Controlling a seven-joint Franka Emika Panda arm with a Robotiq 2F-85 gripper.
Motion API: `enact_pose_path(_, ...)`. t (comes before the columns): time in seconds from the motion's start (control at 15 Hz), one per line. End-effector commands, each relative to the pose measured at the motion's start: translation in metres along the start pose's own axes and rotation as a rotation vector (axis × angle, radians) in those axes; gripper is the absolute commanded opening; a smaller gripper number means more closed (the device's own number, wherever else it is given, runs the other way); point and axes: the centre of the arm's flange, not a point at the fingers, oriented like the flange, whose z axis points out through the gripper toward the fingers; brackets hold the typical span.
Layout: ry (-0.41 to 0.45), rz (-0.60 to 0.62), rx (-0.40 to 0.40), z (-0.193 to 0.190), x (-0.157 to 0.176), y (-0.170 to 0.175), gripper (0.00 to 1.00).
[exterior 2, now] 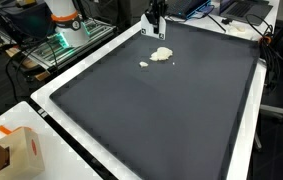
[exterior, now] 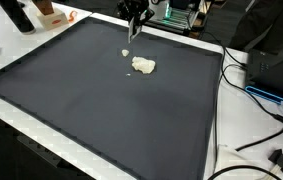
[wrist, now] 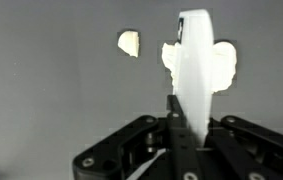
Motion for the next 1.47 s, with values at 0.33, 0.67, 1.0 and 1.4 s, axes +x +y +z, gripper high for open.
enact_pose_path(0.33, 0.024, 0.131, 0.082, -0.041, -0.002, -0.025, 0.01)
enact_pose_path(0.67, -0.019, 0.275, 0.054, -0.043, 0.007, -0.035, 0.01)
enact_pose_path(1.0, -0.118, 0.411, -0.061, -0.033, 0.013, -0.039, 0.01)
enact_pose_path(1.4, -0.175, 0.565, -0.24, -0.006, 0.022, -0.036, 0.01)
